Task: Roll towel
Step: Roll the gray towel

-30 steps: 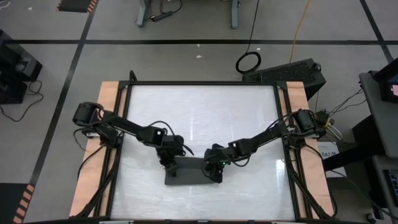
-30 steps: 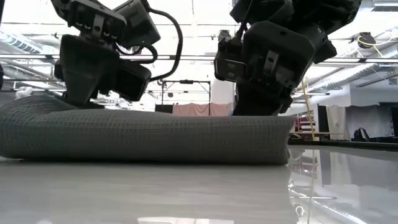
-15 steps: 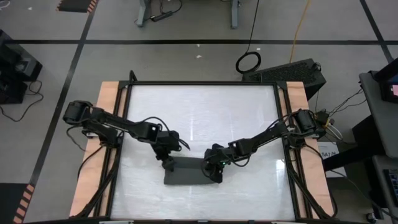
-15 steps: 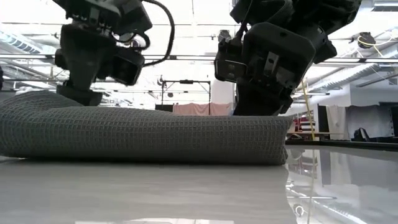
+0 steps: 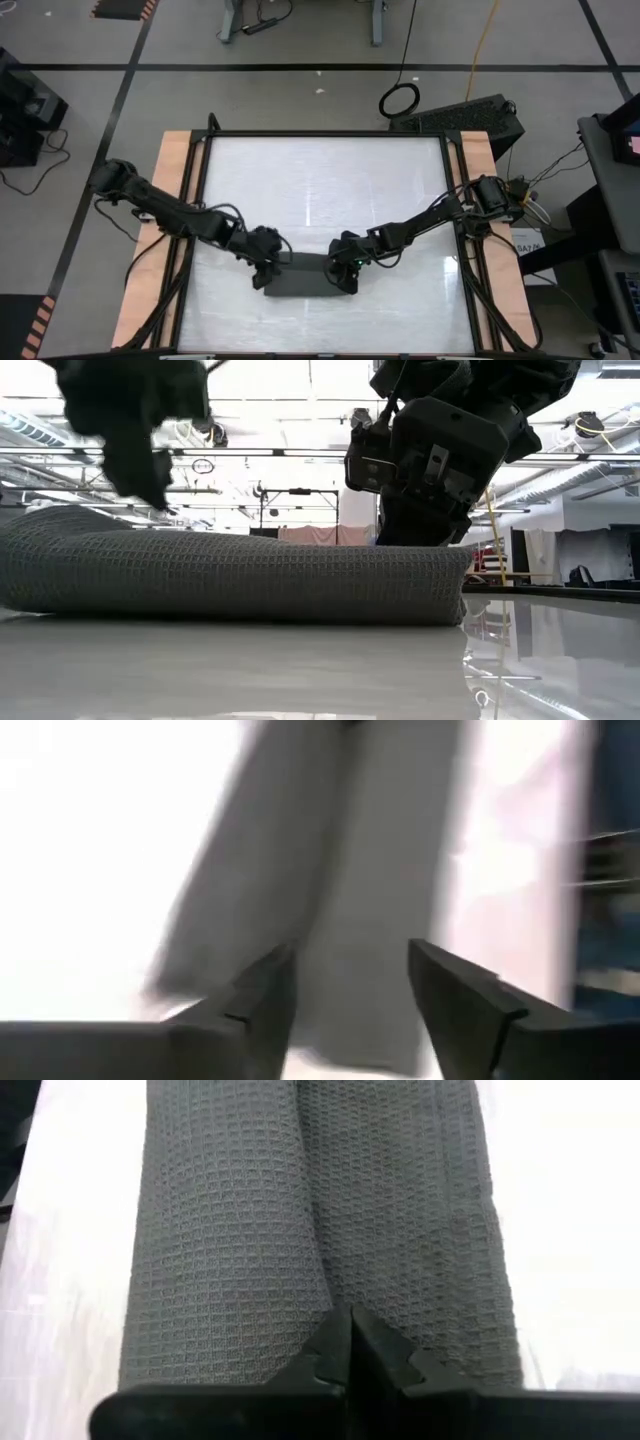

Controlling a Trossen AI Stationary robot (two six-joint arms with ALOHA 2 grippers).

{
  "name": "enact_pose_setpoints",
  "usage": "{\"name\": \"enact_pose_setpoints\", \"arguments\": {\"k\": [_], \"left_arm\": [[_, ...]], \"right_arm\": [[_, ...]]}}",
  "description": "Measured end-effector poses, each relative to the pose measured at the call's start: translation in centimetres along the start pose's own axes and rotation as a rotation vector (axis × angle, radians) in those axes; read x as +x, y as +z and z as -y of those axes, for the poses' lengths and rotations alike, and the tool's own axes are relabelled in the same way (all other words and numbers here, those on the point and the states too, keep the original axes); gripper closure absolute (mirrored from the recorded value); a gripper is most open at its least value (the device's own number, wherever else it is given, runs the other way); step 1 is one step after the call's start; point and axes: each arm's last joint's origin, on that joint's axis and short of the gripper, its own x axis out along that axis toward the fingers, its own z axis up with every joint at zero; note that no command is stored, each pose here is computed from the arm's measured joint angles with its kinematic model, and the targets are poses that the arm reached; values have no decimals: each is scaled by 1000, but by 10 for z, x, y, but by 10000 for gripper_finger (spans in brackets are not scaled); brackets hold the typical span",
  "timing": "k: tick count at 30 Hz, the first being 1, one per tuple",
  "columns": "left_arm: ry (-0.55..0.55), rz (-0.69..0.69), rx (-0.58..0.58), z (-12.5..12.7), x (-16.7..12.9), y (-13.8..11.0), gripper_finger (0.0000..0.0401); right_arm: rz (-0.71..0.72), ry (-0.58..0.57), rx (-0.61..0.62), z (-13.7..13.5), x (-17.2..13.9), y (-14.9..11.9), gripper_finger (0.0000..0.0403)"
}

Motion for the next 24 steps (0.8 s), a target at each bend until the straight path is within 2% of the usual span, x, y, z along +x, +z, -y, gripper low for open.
{"name": "enact_pose_setpoints", "arguments": {"k": [2,7,11,14,19,24], "left_arm": [[83,-31,-13,-4,7,-9,232],[134,-90,-77,-14,26,-23,308],[170,-132,-93,-18,32,-32,345],[216,-135,-111,-21,28,-34,359],[202,-122,-115,-18,21,-32,363],[192,-28,-106,-4,-10,-14,363]], "right_arm": [[0,0,0,0,0,0,403],[0,1,-1,0,0,0,403],[-2,-1,-1,0,0,0,403],[-3,-1,-1,0,0,0,403],[-5,-2,2,0,0,-1,403],[-6,-2,8,0,0,-1,403]]}}
